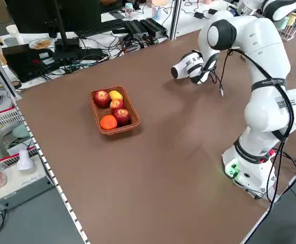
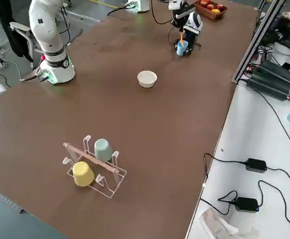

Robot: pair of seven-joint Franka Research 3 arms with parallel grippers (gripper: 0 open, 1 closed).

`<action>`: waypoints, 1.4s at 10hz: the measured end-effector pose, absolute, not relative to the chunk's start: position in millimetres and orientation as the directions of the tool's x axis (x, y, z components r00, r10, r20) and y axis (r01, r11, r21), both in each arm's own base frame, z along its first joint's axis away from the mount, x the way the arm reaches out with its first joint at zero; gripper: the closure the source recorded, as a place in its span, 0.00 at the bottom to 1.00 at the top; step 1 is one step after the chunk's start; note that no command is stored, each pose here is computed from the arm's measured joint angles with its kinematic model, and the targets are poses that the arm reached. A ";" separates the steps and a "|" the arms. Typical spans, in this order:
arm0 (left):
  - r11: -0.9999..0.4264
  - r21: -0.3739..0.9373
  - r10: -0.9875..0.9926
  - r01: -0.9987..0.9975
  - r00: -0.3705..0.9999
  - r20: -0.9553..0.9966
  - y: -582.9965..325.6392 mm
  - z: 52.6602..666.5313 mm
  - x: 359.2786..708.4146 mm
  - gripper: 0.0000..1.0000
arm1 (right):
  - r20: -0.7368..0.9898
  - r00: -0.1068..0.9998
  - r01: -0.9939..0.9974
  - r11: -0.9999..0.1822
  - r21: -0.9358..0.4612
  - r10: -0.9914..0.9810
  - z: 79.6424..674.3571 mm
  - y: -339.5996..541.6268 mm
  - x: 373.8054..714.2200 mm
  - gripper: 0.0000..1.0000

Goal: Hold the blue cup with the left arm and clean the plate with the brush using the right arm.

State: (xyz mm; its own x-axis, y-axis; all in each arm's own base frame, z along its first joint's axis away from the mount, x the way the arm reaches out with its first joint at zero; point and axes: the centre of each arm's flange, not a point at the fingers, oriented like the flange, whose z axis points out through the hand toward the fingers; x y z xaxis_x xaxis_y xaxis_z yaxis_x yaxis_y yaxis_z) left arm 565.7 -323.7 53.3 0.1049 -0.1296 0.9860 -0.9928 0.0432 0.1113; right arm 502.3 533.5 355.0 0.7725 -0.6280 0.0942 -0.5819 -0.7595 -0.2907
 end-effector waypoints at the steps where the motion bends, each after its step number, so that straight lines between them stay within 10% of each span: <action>1: 0.043 0.111 -0.129 -0.993 0.105 0.986 -323.7 53.4 565.8 0.34 | 0.095 0.774 -0.582 -0.762 -0.284 -0.626 350.4 533.9 502.0 0.95; 14: 0.045 0.110 -0.127 -0.993 0.103 0.986 -323.4 53.4 565.8 0.34 | 0.102 0.755 -0.596 -0.743 -0.305 -0.648 332.9 556.1 504.9 0.95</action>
State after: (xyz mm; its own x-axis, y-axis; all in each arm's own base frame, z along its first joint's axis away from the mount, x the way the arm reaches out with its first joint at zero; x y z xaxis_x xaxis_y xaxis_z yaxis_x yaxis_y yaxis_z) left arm 565.8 -323.4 53.4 0.1032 -0.1272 0.9865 -0.9930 0.0446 0.1097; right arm 504.9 556.1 332.9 0.7551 -0.6477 0.1020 -0.5960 -0.7429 -0.3047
